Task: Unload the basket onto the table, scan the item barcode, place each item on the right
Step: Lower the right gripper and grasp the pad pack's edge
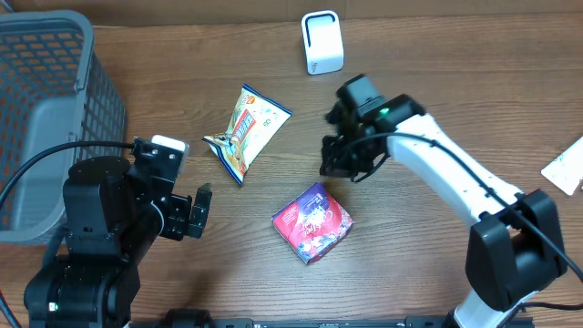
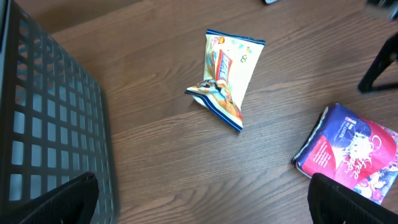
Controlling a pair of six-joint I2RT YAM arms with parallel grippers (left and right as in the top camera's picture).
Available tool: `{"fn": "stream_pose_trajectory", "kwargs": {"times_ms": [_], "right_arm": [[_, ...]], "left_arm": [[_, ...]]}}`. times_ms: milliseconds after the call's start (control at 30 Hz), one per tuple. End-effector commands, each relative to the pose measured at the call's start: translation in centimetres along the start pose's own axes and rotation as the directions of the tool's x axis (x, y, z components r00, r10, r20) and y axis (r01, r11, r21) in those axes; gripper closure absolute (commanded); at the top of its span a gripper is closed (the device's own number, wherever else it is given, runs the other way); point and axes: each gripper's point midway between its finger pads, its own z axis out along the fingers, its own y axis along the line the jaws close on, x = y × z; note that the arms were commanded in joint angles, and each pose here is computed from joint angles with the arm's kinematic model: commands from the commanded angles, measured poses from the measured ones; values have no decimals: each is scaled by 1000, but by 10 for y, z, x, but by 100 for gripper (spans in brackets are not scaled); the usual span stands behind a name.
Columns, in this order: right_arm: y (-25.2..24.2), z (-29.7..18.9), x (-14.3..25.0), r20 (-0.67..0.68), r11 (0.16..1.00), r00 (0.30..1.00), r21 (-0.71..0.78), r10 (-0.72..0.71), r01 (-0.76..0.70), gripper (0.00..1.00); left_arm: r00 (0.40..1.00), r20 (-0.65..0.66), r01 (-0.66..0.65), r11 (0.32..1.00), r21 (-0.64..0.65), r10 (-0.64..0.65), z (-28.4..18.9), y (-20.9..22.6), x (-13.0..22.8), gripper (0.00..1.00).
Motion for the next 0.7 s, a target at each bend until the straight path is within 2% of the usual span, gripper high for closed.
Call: {"fn": "stream_pose_trajectory", "kwargs": {"times_ms": [0,33,67,167,367,533,667], "right_arm": [[-2,-18,-10,24,998,999,-49,31,-30,49],[-6,-19,-7,14,999,1000,-44,2,-2,32],[-8,-20,-3,-5,999,1000,-42,-22,22,20],[-17,-22,24,-108,998,993,-18,-56,54,0],[-27,-24,56,-230,999,973,20,-29,34,0],[-39,-12,70,-278,994,955,6,-107,113,0],[-55,7,69,-258,981,949,15,-182,192,0]], "left_arm": [[1000,-2,-4,1000,-11,4,-1,2,1,0],[1000,-2,-4,1000,-11,4,-1,2,1,0],[1000,-2,-4,1000,-11,4,-1,2,1,0],[1000,-3,-4,1000,-11,4,-1,2,1,0],[1000,-7,-4,1000,-10,4,-1,2,2,0],[1000,-21,-3,1000,-6,3,-1,1,6,0],[1000,-20,-4,1000,-6,4,-1,1,5,0]]}}
